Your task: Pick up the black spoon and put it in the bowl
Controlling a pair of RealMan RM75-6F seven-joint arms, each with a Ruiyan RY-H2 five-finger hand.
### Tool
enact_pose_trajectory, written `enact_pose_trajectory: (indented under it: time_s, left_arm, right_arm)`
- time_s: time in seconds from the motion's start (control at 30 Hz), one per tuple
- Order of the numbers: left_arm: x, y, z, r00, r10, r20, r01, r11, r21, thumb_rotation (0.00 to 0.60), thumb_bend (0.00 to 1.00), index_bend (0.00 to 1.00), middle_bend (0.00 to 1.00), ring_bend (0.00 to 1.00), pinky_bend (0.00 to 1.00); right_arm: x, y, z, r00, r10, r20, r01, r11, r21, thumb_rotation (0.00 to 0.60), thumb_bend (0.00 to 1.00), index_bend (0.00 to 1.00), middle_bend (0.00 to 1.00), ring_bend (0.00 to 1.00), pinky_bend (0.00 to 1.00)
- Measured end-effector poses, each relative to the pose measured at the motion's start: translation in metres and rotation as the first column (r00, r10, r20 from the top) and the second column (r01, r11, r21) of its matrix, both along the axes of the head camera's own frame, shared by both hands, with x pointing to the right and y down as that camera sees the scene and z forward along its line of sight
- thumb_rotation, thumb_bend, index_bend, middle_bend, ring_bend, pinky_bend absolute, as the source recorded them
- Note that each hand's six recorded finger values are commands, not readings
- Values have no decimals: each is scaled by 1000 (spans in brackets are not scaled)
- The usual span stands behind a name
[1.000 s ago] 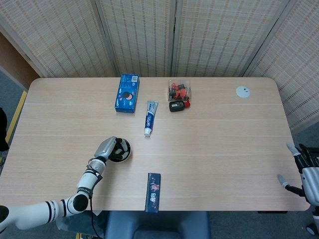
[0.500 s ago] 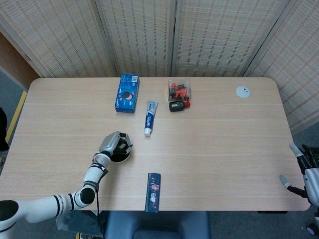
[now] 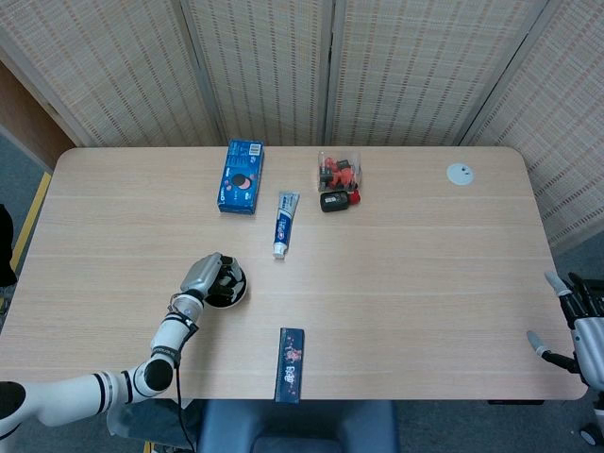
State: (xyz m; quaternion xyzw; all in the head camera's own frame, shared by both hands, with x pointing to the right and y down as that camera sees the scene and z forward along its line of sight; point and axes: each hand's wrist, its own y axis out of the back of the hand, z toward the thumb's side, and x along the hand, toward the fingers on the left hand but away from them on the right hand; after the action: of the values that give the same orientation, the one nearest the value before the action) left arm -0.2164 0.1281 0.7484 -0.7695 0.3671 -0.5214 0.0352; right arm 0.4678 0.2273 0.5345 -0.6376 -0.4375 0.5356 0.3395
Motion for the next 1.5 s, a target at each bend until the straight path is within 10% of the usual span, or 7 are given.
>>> enact_pose_trajectory:
  time_s: [1.13, 1.5]
  left_arm:
    - [5, 2, -13, 999, 36, -8, -36, 999, 24, 600, 427, 621, 1000, 1000, 1000]
    - [-7, 6, -17, 999, 46, 8, -46, 999, 11, 600, 365, 247, 1000, 1000, 1000]
  right_arm:
    - [4, 3, -1, 1000, 7, 1, -7, 1000, 5, 600, 263, 30, 150, 33, 130]
    - [5, 3, -3, 1000, 10, 6, -10, 1000, 14, 600, 263, 30, 150, 33, 130]
